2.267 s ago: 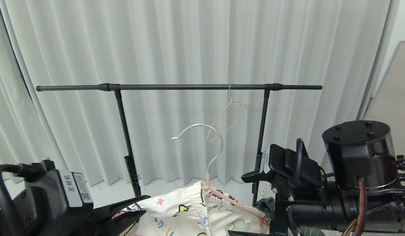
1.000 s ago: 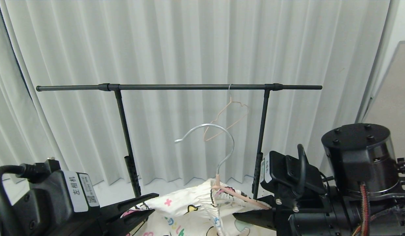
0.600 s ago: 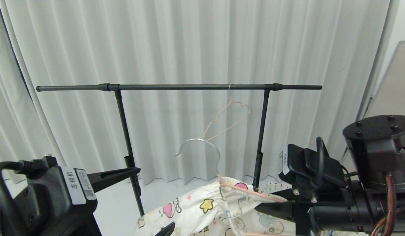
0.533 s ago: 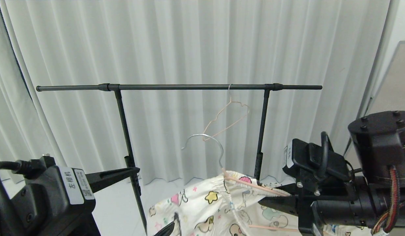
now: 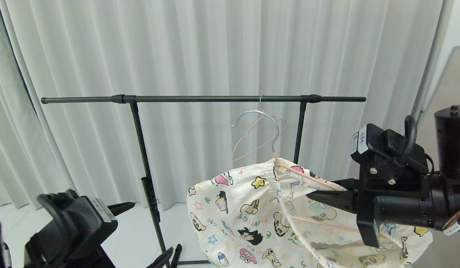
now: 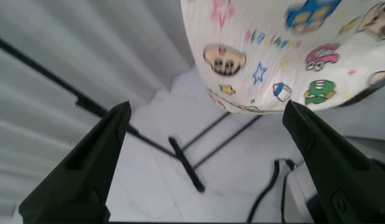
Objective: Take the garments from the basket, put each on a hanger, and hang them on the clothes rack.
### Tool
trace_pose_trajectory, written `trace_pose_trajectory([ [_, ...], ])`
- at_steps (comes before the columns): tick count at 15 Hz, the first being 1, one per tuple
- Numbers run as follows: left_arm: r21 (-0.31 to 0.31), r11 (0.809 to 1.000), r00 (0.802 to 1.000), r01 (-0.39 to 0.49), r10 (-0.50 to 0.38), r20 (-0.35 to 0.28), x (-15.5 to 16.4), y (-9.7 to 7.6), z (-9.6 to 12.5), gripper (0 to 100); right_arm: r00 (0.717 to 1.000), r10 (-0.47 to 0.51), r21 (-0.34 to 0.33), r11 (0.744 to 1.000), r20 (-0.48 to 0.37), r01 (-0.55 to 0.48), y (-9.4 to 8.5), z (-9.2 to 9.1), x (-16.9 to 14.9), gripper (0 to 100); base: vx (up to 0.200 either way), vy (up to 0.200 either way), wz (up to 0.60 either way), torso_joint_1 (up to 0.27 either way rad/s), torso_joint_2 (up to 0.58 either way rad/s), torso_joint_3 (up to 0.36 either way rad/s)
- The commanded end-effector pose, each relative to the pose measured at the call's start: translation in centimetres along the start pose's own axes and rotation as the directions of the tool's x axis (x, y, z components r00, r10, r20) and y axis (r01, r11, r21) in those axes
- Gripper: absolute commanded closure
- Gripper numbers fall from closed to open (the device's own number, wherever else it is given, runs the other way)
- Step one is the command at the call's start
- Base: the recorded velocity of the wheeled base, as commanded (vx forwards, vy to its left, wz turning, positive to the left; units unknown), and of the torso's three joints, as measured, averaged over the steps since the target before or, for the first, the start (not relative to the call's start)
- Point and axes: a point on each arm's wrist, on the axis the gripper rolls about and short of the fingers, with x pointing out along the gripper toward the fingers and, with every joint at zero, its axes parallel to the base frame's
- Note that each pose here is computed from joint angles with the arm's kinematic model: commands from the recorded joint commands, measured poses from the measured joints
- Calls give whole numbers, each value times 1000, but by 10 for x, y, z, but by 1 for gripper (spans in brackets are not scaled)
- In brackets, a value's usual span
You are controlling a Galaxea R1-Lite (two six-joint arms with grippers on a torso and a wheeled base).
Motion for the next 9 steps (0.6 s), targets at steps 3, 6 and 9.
trace_pose_trajectory([
  [3, -75, 997, 984, -32, 18, -179, 23, 4, -23, 0, 998, 7, -14, 1000, 62, -6, -1, 7, 0, 100, 0, 0, 0, 0, 0, 0],
  [6, -168, 985, 982, -40, 8, -190, 36, 6, -17, 0, 994, 48, -11, 999, 103, -47, 6, 13, -1, 100, 0, 0, 0, 0, 0, 0],
  [9, -250, 965, 986, -81, 42, -160, 47, 11, -15, 0, 989, 78, -5, 997, 125, -78, 14, 18, -5, 100, 0, 0, 0, 0, 0, 0],
])
